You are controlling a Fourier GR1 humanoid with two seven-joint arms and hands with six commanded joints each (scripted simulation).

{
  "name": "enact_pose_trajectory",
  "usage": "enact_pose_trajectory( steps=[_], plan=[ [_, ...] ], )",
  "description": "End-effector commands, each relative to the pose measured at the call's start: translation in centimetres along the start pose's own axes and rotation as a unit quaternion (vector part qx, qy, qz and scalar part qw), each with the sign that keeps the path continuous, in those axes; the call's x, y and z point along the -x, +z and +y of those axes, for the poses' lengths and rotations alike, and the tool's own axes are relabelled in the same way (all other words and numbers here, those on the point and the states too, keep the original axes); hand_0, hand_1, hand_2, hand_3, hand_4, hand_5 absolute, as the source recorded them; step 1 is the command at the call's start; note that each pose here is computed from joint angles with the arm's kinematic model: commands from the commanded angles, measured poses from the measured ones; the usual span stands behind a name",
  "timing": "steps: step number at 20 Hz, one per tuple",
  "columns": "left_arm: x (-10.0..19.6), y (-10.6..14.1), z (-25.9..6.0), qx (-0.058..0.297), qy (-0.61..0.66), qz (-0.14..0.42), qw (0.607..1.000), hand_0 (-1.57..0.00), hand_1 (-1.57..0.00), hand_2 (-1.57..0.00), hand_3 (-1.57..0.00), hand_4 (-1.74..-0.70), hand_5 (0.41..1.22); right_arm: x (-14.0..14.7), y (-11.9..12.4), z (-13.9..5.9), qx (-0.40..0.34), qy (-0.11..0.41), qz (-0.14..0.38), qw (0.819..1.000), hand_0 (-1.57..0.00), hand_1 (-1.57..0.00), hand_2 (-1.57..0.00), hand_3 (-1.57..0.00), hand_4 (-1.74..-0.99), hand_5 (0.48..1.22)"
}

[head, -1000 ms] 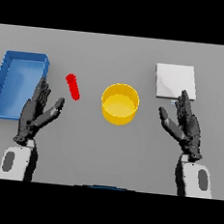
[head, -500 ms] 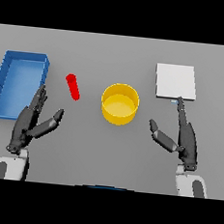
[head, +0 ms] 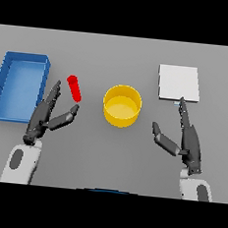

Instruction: Pick up the red beaker and tilt it to pour out 1 green nut into yellow bowl. Pick up the yellow bowl and place it on the metallic measuring scale.

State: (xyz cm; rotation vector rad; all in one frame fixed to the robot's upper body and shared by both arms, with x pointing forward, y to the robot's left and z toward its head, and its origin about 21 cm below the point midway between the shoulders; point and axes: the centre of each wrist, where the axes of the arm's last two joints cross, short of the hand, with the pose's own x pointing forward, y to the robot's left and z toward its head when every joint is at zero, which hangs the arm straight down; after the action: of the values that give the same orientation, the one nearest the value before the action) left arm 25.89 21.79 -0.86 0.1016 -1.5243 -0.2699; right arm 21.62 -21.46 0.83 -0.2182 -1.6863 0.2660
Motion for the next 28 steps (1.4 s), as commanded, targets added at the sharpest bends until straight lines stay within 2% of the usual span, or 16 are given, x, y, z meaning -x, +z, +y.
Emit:
enact_pose_trajectory(
  steps=[1, 5, 11, 20, 26, 27, 28],
  plan=[
    [0.1, -0.7, -0.2, -0.002, -0.003, -0.007, 1.0, 0.0, 0.0, 0.0, 0.0, -1.23, 0.629, 0.1, 0.1, -0.2, 0.001, 0.0, -0.003, 1.0, 0.0, 0.0, 0.0, 0.0, -1.26, 0.633],
    [0.7, -2.8, -0.1, 0.002, -0.011, -0.004, 1.0, 0.0, 0.0, 0.0, 0.0, -1.25, 0.66, 0.0, -0.1, -0.1, -0.003, -0.008, -0.005, 1.0, 0.0, 0.0, 0.0, 0.0, -1.281, 0.635],
    [0.9, -5.9, -0.8, 0.005, -0.008, -0.003, 1.0, 0.0, 0.0, 0.0, 0.0, -1.29, 0.685, 0.2, 0.0, -0.4, 0.004, -0.009, 0.004, 1.0, 0.0, 0.0, 0.0, 0.0, -1.269, 0.638],
    [0.1, -8.7, -1.3, 0.013, -0.016, 0.008, 1.0, 0.0, 0.0, 0.0, 0.0, -1.29, 0.683, 0.4, -0.1, -0.8, 0.004, -0.011, 0.006, 1.0, 0.0, 0.0, 0.0, 0.0, -1.265, 0.638],
    [0.7, -9.5, -2.1, 0.015, 0.007, -0.009, 1.0, 0.0, 0.0, 0.0, 0.0, -1.35, 0.704, 0.2, 0.0, -0.8, 0.005, -0.006, 0.005, 1.0, 0.0, 0.0, 0.0, 0.0, -1.261, 0.641],
    [0.5, -10.0, -2.1, 0.008, 0.016, -0.008, 1.0, 0.0, -0.03, -0.07, -0.03, -1.38, 0.724, 0.2, 0.0, -0.7, 0.004, -0.005, 0.003, 1.0, 0.0, 0.0, 0.0, 0.0, -1.259, 0.642],
    [0.4, -10.2, -2.6, 0.004, 0.026, -0.012, 1.0, -0.12, -0.15, -0.18, -0.12, -1.41, 0.75, 0.3, 0.0, -0.7, 0.006, -0.006, 0.005, 1.0, 0.0, 0.0, 0.0, 0.0, -1.26, 0.642]
  ],
)
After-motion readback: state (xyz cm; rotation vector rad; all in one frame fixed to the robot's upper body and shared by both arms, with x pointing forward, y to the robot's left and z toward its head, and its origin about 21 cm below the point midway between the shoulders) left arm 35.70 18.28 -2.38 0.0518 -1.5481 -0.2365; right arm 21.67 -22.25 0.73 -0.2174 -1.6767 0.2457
